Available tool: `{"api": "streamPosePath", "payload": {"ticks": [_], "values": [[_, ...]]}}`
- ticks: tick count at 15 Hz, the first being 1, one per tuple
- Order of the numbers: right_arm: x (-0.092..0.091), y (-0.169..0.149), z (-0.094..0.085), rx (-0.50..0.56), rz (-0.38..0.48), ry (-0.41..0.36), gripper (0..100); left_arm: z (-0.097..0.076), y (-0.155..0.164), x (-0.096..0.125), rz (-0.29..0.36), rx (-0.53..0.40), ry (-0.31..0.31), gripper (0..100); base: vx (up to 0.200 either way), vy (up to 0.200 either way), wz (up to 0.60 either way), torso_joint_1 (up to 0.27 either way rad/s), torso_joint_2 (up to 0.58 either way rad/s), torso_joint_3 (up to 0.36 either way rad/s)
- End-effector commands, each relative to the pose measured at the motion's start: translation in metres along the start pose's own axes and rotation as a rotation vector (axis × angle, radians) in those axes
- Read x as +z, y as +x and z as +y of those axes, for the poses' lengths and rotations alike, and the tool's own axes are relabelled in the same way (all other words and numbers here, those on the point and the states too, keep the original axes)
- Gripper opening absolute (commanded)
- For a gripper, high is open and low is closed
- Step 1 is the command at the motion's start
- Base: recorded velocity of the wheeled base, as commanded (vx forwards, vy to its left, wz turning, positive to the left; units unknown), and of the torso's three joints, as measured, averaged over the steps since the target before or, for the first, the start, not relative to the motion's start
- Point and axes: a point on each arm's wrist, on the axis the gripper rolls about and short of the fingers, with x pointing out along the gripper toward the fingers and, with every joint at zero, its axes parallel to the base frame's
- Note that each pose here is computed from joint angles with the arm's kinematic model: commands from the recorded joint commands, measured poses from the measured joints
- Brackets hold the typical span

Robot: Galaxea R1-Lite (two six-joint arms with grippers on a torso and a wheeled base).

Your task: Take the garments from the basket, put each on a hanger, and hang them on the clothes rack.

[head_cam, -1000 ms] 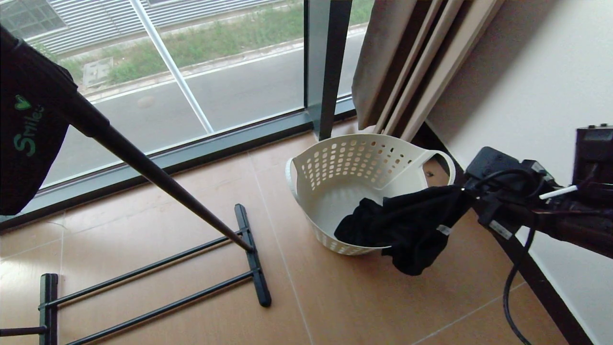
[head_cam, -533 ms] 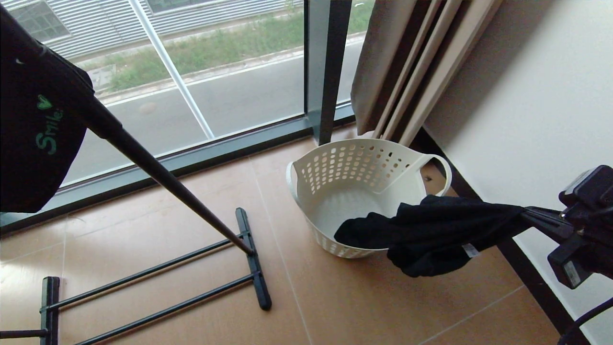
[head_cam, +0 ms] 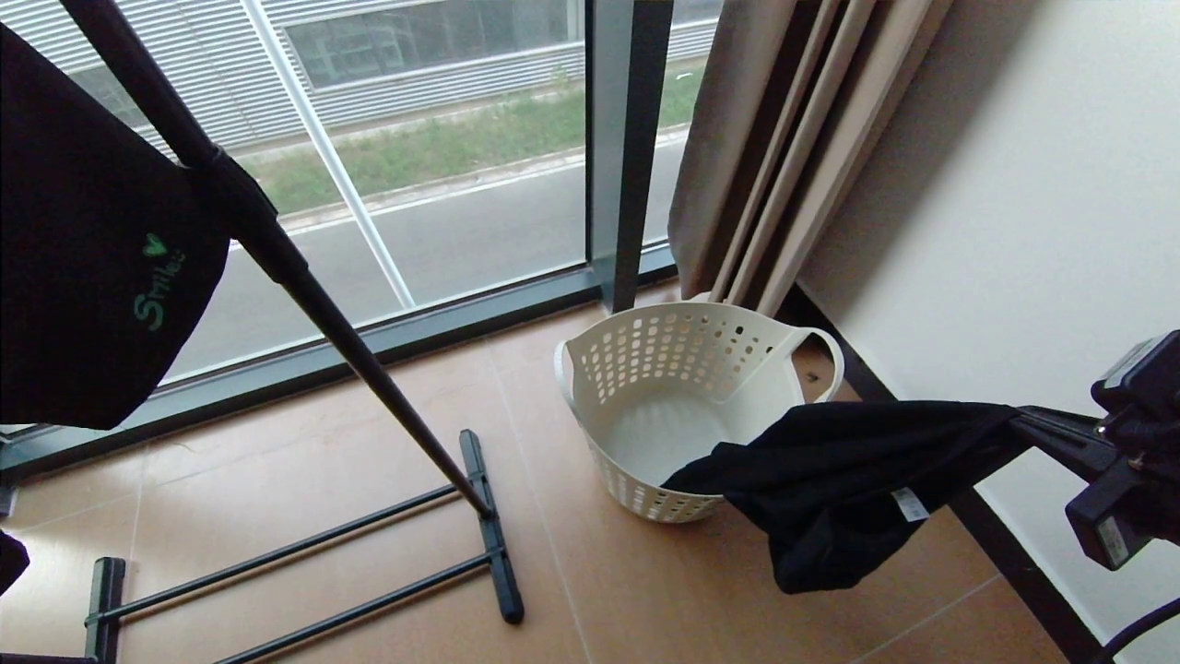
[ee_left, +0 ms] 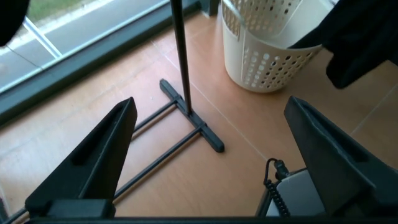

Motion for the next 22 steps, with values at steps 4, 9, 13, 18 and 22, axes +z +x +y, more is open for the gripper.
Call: {"api": "streamPosePath", "payload": {"ticks": [4, 9, 13, 18, 22], "values": [[-0.0022, 0.0019, 0.002, 0.007, 0.012, -0.004, 0, 0.0, 0.0, 0.0001, 0.001, 0.0, 0.001, 100, 0.0, 0.0, 0.0, 0.068, -0.33, -0.048], [-0.004, 0.0, 0.0026, 0.007, 0.012, -0.005, 0, 0.0001, 0.0, 0.0002, 0.0, 0.001, 0.0, 100, 0.0, 0.0, 0.0, 0.127, -0.46, -0.134], [-0.0045, -0.0011, 0.0029, 0.007, 0.01, -0.005, 0, 0.0001, 0.0, 0.0002, 0.0, 0.001, 0.001, 100, 0.0, 0.0, 0.0, 0.168, -0.49, -0.122], [-0.0043, -0.0011, 0.0031, 0.01, 0.008, -0.006, 0, 0.0, 0.0, 0.0002, 0.0, -0.001, 0.001, 100, 0.0, 0.0, 0.0, 0.198, -0.51, -0.116], [-0.0051, -0.0011, 0.0036, 0.011, 0.011, -0.006, 0, 0.0, 0.0, 0.0002, 0.0, -0.001, 0.001, 100, 0.0, 0.0, 0.0, 0.223, -0.55, -0.113]]}}
